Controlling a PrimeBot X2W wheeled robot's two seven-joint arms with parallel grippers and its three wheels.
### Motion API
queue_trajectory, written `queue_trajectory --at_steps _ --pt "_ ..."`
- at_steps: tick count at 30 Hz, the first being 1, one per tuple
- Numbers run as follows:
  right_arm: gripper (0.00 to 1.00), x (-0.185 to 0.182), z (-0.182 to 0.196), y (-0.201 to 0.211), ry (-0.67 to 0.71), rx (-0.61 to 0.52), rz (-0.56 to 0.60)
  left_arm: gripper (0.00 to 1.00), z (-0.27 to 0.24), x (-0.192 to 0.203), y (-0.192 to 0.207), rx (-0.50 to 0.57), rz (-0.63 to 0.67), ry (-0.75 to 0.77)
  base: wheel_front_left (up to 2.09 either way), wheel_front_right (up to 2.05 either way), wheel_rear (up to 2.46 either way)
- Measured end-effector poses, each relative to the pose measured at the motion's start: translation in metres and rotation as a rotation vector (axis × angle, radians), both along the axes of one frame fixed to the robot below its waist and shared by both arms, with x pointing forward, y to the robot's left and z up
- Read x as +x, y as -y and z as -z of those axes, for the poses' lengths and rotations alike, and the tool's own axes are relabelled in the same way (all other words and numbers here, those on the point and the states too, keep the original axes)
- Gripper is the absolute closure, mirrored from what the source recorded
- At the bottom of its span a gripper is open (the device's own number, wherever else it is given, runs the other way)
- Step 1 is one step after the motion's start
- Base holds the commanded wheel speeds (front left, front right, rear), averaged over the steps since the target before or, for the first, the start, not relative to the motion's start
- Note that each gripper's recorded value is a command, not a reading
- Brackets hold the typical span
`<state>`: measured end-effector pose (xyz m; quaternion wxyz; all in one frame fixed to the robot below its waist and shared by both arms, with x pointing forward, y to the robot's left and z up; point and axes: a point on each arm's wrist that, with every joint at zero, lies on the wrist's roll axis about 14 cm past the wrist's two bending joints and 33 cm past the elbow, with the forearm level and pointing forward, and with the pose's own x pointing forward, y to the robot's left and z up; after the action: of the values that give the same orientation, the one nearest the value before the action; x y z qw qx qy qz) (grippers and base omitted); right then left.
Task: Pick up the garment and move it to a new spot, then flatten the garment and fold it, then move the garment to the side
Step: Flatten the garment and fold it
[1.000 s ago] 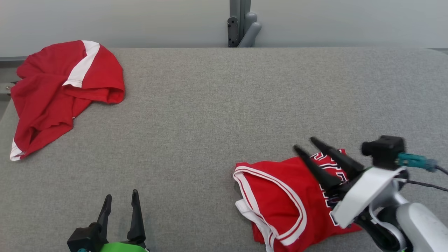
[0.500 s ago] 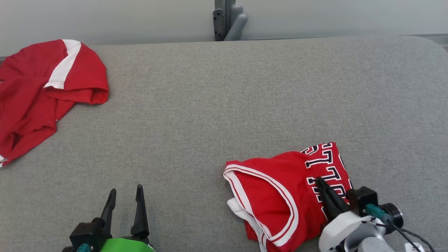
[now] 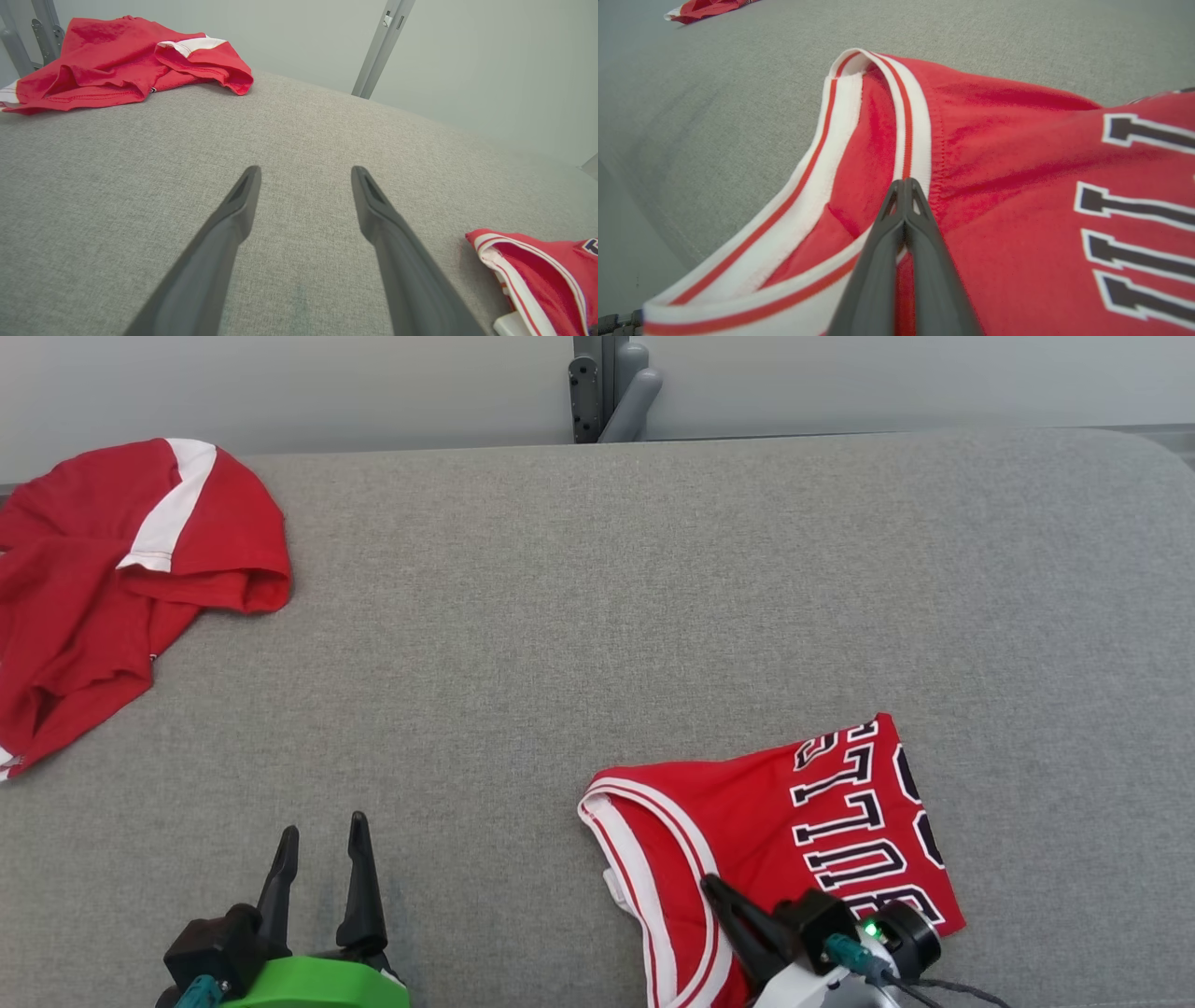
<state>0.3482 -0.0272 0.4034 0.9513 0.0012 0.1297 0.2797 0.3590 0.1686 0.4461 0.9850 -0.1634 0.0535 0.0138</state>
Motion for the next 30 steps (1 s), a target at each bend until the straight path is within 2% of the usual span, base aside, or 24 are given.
queue_trajectory --at_steps 4,7,9,10,15,20,24,30 --pt "1.00 -0.017 0.004 -0.016 -0.023 0.006 -0.058 0.00 -0.002 -0.002 0.002 -0.012 0.000 0.004 0.00 0.00 0.00" --pt "1.00 -0.012 -0.008 -0.015 0.010 0.030 -0.040 0.00 -0.004 -0.004 0.003 -0.010 -0.002 0.010 0.00 0.00 0.00" --pt "0.51 -0.004 -0.024 -0.011 0.063 0.044 -0.020 0.00 -0.006 -0.007 0.003 -0.009 -0.001 0.014 0.00 0.00 0.00" --pt "0.00 -0.001 -0.033 -0.008 0.093 0.050 -0.006 0.00 -0.007 -0.007 0.003 -0.003 0.001 0.018 0.00 0.00 0.00" --pt "0.00 0.004 -0.070 0.027 0.210 0.085 0.123 0.00 -0.012 -0.017 0.001 0.034 0.005 0.034 0.00 0.00 0.00" --pt "0.00 0.008 -0.108 0.101 0.357 0.051 0.343 0.00 -0.021 -0.023 -0.002 0.081 0.007 0.065 0.00 0.00 0.00" --pt "0.00 -0.002 -0.111 0.156 0.385 -0.031 0.483 0.00 -0.023 -0.026 -0.003 0.094 0.012 0.076 0.00 0.00 0.00" --pt "0.00 -0.014 -0.100 0.201 0.356 -0.100 0.592 0.00 -0.018 -0.037 -0.003 0.127 0.023 0.061 0.00 0.00 0.00"
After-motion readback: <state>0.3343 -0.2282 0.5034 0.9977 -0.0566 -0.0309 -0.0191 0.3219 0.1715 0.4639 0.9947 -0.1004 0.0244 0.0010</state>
